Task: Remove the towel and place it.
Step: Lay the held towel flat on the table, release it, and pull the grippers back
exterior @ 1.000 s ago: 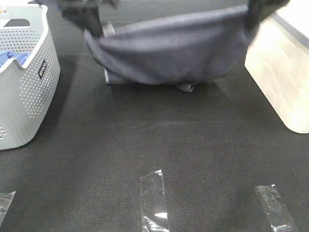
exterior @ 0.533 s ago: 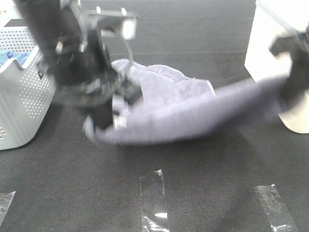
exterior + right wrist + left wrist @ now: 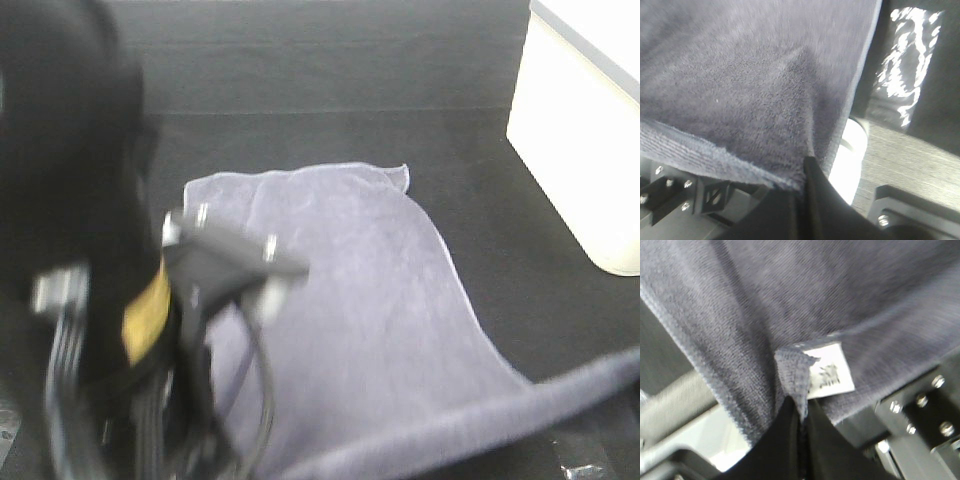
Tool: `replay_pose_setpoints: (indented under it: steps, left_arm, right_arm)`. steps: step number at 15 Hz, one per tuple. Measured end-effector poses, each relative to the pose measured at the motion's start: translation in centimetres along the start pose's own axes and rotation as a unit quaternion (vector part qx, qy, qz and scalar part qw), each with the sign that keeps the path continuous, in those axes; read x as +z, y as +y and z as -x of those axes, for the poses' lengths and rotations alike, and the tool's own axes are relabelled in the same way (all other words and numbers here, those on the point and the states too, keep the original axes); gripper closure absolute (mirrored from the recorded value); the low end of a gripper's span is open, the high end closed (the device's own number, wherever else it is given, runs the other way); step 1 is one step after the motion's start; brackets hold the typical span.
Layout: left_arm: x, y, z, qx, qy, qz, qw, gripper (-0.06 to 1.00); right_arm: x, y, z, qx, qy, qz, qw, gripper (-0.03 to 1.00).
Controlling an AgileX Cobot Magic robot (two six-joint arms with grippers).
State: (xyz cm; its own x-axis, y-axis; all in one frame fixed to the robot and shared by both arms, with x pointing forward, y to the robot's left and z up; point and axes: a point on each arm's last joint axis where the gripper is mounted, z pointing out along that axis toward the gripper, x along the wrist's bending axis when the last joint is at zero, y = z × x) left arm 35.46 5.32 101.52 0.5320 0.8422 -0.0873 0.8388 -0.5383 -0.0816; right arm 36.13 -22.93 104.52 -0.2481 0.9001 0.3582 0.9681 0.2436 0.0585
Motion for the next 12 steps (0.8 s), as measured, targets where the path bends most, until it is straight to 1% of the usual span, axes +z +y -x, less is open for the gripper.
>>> replay_pose_setpoints:
  steps: [2,6,7,8,10,11,12]
  left_arm:
    - [1.2,-0.9,0.1,-0.042,0.011,-0.017,0.999,0.94]
    - [1.4,-1.0,0.0,-0.078,0.013,-0.019,0.997,0.94]
    - [1.4,-1.0,0.0,-0.085,0.014,-0.019,0.996,0.88]
    - [1.4,-1.0,0.0,-0.088,0.014,-0.020,0.996,0.78]
    - [1.5,-1.1,0.0,-0.093,0.018,-0.025,0.995,0.46]
    - [1.5,-1.1,-0.1,-0.093,0.018,-0.025,0.995,0.33]
    - [1.5,-1.1,-0.1,-0.092,0.019,-0.024,0.995,0.27]
  right_arm:
    - [0.4,-1.5,0.1,0.003,0.007,0.004,1.000,0.97]
    - [1.3,-2.4,0.4,0.015,0.010,-0.008,1.000,0.97]
    - [1.4,-2.4,0.4,0.016,0.009,-0.010,1.000,0.91]
    - [1.4,-2.5,0.5,0.015,0.006,-0.011,1.000,0.81]
    - [1.4,-2.5,0.5,0.015,0.004,-0.011,1.000,0.49]
    - [1.4,-2.5,0.5,0.015,0.004,-0.011,1.000,0.36]
    - [1.4,-2.5,0.6,0.015,0.004,-0.011,1.000,0.27]
